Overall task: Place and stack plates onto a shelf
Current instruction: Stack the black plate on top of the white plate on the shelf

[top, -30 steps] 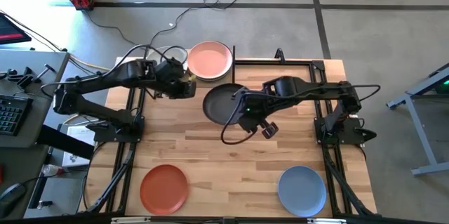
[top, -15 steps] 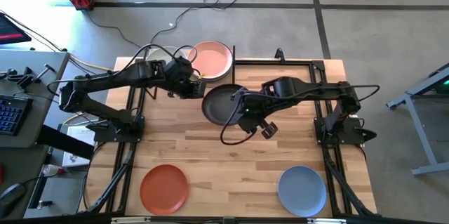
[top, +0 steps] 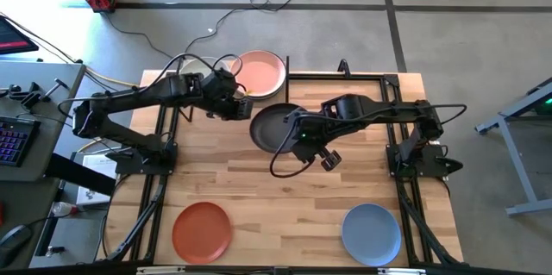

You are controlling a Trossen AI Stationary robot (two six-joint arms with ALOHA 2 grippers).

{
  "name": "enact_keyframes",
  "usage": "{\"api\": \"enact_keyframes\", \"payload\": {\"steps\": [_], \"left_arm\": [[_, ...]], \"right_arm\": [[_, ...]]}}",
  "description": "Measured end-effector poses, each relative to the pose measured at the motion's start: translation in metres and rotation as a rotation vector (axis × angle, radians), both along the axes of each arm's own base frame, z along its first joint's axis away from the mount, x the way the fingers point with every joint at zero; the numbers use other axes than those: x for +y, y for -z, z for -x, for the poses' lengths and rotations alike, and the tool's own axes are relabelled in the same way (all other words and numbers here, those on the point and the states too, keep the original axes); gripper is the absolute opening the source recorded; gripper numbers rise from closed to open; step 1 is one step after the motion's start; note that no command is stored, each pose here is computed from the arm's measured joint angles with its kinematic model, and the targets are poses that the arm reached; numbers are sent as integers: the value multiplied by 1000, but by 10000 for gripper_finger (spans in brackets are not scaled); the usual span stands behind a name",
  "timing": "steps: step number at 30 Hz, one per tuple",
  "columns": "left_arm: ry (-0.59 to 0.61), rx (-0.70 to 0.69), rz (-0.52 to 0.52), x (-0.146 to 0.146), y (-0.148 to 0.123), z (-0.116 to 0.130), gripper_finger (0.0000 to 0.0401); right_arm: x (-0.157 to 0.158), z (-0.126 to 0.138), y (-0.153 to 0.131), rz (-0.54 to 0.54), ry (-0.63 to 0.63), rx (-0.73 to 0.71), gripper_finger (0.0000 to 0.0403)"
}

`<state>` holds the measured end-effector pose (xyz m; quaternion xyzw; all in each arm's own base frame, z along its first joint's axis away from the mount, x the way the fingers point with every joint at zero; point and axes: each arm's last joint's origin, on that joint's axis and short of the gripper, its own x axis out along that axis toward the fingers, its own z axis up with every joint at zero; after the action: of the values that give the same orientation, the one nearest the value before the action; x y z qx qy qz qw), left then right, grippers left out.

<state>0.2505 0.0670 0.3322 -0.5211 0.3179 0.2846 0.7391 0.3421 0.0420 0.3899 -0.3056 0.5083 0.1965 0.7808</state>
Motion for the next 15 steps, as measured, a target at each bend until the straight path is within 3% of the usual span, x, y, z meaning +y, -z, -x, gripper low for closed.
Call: {"api": "enact_keyframes", "payload": {"steps": [15], "left_arm": [[37, -51, 13, 2, -3, -3, 76]], "right_arm": [[-1, -1, 0, -1, 6, -9, 0]]}}
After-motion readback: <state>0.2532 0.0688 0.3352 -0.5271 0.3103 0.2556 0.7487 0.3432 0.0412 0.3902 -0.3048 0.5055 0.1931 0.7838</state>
